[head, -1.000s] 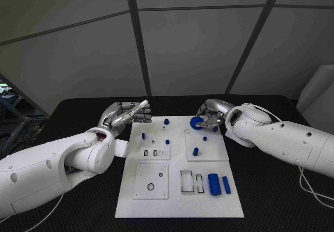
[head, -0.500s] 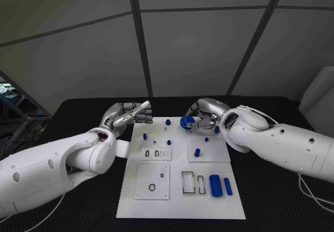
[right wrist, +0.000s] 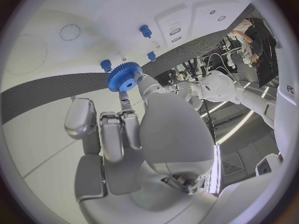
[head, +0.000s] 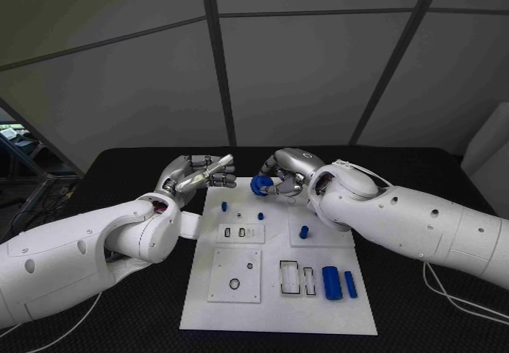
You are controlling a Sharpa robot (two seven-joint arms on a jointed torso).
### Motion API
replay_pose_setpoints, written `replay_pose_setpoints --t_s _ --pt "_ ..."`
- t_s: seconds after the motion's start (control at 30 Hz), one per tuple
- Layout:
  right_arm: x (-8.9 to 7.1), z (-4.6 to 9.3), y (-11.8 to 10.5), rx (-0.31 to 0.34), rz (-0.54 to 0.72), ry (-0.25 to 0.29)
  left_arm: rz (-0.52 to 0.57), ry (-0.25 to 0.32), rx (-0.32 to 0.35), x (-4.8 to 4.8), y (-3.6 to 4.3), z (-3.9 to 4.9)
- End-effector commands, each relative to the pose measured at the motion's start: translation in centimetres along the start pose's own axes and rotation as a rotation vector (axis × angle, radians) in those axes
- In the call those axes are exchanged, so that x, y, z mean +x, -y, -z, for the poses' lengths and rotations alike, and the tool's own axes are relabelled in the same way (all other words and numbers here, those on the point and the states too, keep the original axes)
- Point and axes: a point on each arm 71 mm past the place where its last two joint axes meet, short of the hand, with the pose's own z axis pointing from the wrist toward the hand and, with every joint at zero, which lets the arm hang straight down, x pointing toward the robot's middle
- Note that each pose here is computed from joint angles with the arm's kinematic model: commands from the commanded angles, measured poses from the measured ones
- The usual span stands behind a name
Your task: Assemble the parts on the task board
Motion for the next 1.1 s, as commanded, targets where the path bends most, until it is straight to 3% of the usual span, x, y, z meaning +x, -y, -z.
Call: replay_pose_setpoints --t_s 0.03,0.47,0.7,1.1 --pt "0.2 -0.6 -0.3 -0.006 0.022 -0.005 -0.008 -0.016 0.013 0.18 0.21 0.01" --pt "1.6 -1.7 -0.8 -0.001 0.040 -0.059 -0.010 -0.014 0.017 0.20 0.31 0.00" --pt "2.6 -1.7 -0.7 0.009 0.062 -0.106 -0.010 -0.014 0.018 0.23 0.36 -0.01" --pt "3.1 -2.0 -0.7 0.020 0.073 -0.125 -0.009 -0.016 0.018 0.31 0.37 -0.04"
